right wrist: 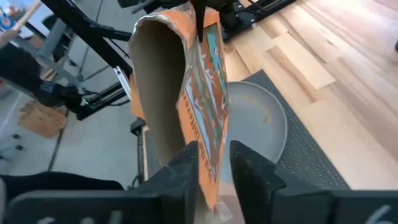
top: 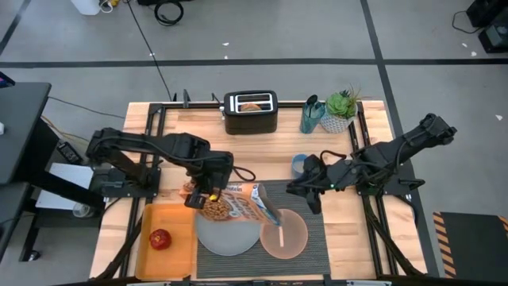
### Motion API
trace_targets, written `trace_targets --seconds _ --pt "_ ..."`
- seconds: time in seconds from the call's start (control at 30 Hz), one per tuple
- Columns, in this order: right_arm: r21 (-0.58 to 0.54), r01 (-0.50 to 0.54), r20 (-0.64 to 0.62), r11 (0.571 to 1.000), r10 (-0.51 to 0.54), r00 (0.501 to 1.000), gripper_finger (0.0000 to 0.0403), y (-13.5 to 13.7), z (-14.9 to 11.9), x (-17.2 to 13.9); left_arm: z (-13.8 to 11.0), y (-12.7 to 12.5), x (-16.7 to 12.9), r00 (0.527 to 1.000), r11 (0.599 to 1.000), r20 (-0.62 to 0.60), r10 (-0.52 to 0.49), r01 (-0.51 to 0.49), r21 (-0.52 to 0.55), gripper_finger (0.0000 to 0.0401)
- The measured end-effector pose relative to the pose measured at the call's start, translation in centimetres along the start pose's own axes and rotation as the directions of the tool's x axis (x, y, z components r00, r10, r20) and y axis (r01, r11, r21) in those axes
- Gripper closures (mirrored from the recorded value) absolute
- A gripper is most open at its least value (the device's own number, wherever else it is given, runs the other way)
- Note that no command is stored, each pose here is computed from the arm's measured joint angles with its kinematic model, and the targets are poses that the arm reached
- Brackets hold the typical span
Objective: Arrange a breakfast setting
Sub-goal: Pour the cereal into the orange bowl
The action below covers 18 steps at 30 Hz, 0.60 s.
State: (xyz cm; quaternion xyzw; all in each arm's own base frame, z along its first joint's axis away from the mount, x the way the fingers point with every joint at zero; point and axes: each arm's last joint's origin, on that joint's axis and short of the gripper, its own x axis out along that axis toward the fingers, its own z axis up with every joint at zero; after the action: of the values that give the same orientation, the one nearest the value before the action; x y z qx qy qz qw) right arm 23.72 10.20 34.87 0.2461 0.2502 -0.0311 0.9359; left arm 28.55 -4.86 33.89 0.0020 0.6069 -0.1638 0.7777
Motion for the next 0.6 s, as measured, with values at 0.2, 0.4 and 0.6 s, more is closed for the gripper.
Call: trace_targets --seconds 0.2,0.4,0.6 --pt "-0.015 -0.001 -0.025 1.000 0.001 1.000 0.0231 0.1 -0.3 1.9 0.4 0.2 0.6 1.000 1.000 -0.006 -0.001 0.001 -0.017 0.0390" --pt "-0.030 -0.013 -0.013 0.999 0.012 1.000 0.0195 0.6 -0.7 4.3 0.4 0.8 0.5 1.000 0.998 -0.004 0.012 -0.012 -0.053 0.0390" --pt "-0.061 0.021 -0.033 0.998 -0.023 0.999 0.0196 0.6 -1.4 5.9 0.4 1.0 0.5 1.000 0.997 -0.006 0.013 -0.014 -0.071 0.0390"
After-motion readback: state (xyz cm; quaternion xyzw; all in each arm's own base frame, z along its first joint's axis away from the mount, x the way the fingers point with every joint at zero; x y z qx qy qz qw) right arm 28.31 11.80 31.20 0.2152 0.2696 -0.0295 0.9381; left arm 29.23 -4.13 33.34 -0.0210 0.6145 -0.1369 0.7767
